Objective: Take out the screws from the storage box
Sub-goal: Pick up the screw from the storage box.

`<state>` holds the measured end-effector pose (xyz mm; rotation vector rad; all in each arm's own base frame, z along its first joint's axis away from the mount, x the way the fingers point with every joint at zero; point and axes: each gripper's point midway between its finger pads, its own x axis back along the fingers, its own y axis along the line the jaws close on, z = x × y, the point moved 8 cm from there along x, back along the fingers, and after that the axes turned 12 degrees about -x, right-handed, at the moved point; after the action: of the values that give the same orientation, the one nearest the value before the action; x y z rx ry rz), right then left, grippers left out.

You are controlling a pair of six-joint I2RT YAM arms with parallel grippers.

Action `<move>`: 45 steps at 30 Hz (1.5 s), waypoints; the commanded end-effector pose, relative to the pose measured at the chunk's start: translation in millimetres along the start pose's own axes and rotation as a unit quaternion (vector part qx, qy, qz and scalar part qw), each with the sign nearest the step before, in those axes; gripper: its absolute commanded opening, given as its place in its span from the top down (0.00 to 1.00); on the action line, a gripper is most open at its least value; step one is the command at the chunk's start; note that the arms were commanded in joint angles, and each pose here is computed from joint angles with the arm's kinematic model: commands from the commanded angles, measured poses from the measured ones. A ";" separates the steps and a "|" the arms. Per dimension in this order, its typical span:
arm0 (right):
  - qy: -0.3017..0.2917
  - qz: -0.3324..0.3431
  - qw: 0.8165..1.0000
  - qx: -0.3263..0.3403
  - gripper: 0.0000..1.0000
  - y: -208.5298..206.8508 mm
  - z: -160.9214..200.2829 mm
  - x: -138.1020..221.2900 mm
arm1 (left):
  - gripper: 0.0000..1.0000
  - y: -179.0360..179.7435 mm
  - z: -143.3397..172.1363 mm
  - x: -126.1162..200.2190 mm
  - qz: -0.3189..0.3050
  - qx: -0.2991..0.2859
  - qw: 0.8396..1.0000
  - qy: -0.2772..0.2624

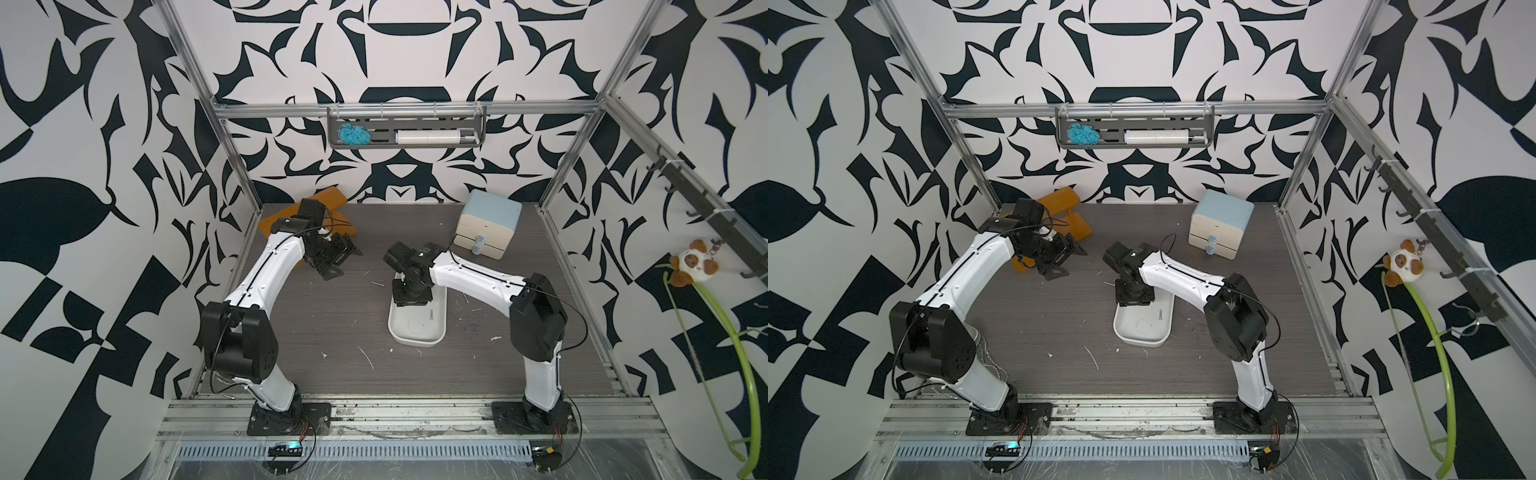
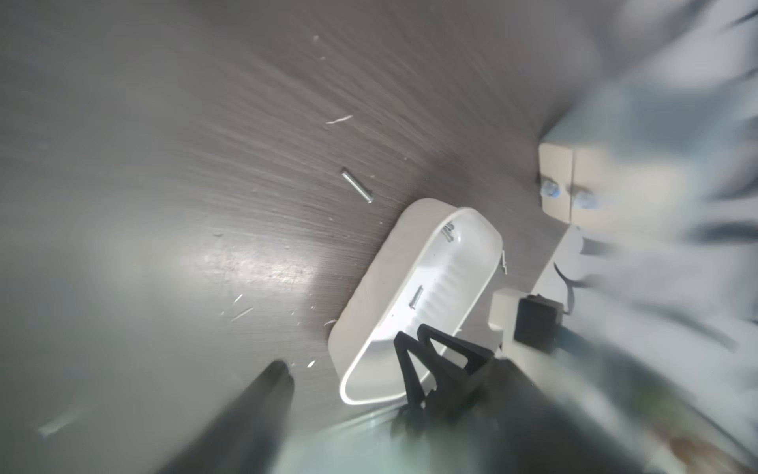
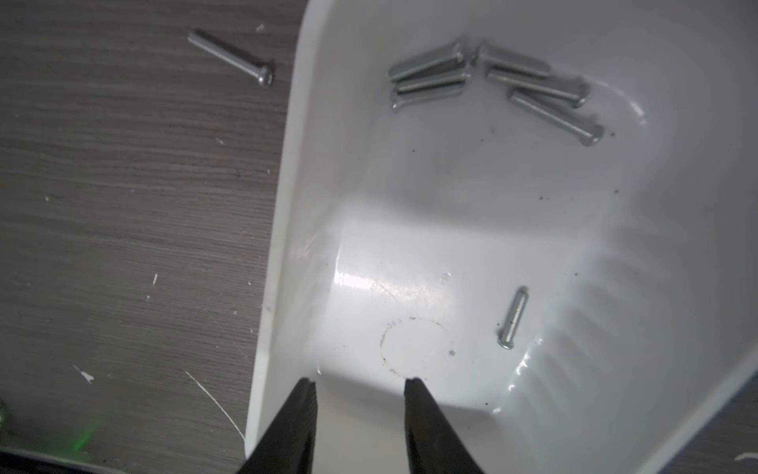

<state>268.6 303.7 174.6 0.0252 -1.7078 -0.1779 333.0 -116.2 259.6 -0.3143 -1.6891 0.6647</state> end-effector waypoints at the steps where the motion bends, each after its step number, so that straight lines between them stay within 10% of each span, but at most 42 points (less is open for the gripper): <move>1: -0.020 0.062 0.997 -0.046 0.59 -14.5 -4.9 10.8 | 0.18 -8.5 -0.4 4.3 0.013 -0.047 0.999 0.018; 36: 0.020 0.121 0.977 -0.175 0.43 -48.5 1.2 -64.6 | 0.19 2.8 -12.0 -15.2 0.032 -0.052 0.995 0.075; 45: 0.040 0.105 0.977 -0.181 1.00 -54.3 8.3 -81.7 | 0.19 6.7 -11.6 -11.3 0.032 -0.046 0.996 0.071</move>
<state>276.1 266.2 98.3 -0.4005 -1.5964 -0.3439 351.9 -117.2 248.4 -0.4706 -1.6104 0.5910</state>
